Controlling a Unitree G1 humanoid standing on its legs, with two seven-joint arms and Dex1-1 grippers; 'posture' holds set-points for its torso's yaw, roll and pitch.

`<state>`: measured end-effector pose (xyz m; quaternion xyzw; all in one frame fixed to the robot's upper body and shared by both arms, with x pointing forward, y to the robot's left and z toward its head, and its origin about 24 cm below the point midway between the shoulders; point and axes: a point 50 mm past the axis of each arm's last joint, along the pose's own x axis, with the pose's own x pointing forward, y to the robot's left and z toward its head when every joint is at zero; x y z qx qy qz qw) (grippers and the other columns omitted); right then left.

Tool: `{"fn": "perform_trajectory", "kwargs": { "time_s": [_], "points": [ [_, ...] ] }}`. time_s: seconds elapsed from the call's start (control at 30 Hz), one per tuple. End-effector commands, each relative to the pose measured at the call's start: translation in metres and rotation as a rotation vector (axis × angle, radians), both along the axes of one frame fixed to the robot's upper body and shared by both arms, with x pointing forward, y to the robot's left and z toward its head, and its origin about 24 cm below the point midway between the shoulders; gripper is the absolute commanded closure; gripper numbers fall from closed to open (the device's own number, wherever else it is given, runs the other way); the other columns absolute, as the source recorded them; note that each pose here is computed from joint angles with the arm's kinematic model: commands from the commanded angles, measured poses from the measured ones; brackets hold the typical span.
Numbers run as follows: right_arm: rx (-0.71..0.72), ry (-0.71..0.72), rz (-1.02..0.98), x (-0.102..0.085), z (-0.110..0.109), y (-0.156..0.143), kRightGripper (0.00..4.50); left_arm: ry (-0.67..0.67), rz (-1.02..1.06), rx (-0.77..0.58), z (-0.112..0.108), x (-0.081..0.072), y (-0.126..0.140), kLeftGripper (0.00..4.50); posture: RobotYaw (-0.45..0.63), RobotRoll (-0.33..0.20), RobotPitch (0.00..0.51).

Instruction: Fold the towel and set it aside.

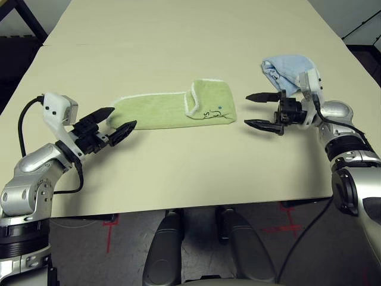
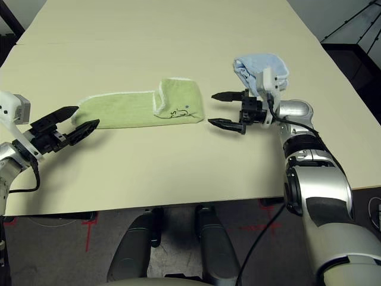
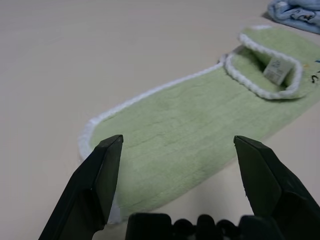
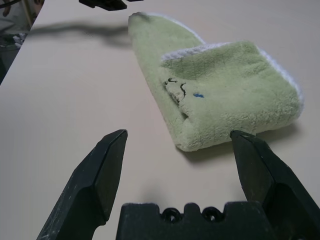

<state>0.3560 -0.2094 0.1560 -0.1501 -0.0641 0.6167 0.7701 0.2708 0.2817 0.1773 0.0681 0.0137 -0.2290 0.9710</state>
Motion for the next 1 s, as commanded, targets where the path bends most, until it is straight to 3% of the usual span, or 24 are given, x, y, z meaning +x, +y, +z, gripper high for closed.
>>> {"fn": "perform_trajectory", "kwargs": {
  "time_s": [0.03,0.23,0.53,0.73,1.0],
  "points": [
    [-0.024,-0.003,0.009,-0.004,-0.006,-0.003,0.05,0.074,0.057,-0.015,0.008,0.001,0.007,0.0,0.04,0.0,0.226],
    [-0.008,-0.006,0.019,-0.003,-0.007,0.002,0.05,0.222,0.096,-0.012,0.019,-0.008,0.019,0.0,0.06,0.0,0.223],
    [-0.004,-0.013,0.032,-0.001,-0.006,0.008,0.05,0.45,0.138,-0.228,0.023,-0.023,0.031,0.0,0.07,0.0,0.218],
    [-0.009,-0.012,0.028,-0.001,-0.006,0.007,0.05,0.552,0.107,-0.42,0.015,-0.02,0.023,0.0,0.06,0.0,0.213],
    [-0.014,-0.021,0.015,0.0,-0.003,0.008,0.05,0.617,0.131,-0.501,0.002,-0.011,0.015,0.0,0.05,0.0,0.215]
  ]
}}
